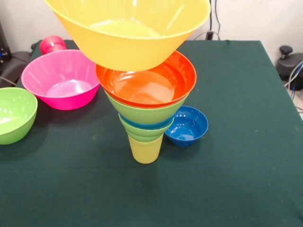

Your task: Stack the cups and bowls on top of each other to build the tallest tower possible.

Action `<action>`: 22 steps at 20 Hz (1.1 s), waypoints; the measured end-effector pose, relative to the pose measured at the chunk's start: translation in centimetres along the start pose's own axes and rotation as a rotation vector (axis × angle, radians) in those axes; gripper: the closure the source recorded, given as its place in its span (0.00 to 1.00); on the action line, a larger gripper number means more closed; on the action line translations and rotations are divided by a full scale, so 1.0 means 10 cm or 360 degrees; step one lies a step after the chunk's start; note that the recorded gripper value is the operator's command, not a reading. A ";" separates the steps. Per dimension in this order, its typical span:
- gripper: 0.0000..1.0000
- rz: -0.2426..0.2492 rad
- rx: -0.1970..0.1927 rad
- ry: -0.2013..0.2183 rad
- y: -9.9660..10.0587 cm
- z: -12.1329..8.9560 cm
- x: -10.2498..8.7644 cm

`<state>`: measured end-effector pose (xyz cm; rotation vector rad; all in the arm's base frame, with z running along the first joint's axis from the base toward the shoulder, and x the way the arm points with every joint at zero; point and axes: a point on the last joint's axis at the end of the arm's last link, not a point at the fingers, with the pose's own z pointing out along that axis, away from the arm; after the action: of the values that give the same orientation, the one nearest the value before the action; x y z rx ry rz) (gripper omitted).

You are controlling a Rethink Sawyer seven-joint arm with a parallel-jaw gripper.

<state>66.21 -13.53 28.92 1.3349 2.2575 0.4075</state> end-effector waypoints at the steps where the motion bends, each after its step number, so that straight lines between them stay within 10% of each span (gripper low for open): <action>1: 1.00 -0.0003 -0.0002 -0.0001 0.00 0.00 0.01; 22: 1.00 -0.0051 -0.0007 0.0016 0.04 0.04 0.16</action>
<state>66.02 -11.94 28.39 1.2958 2.2817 0.4087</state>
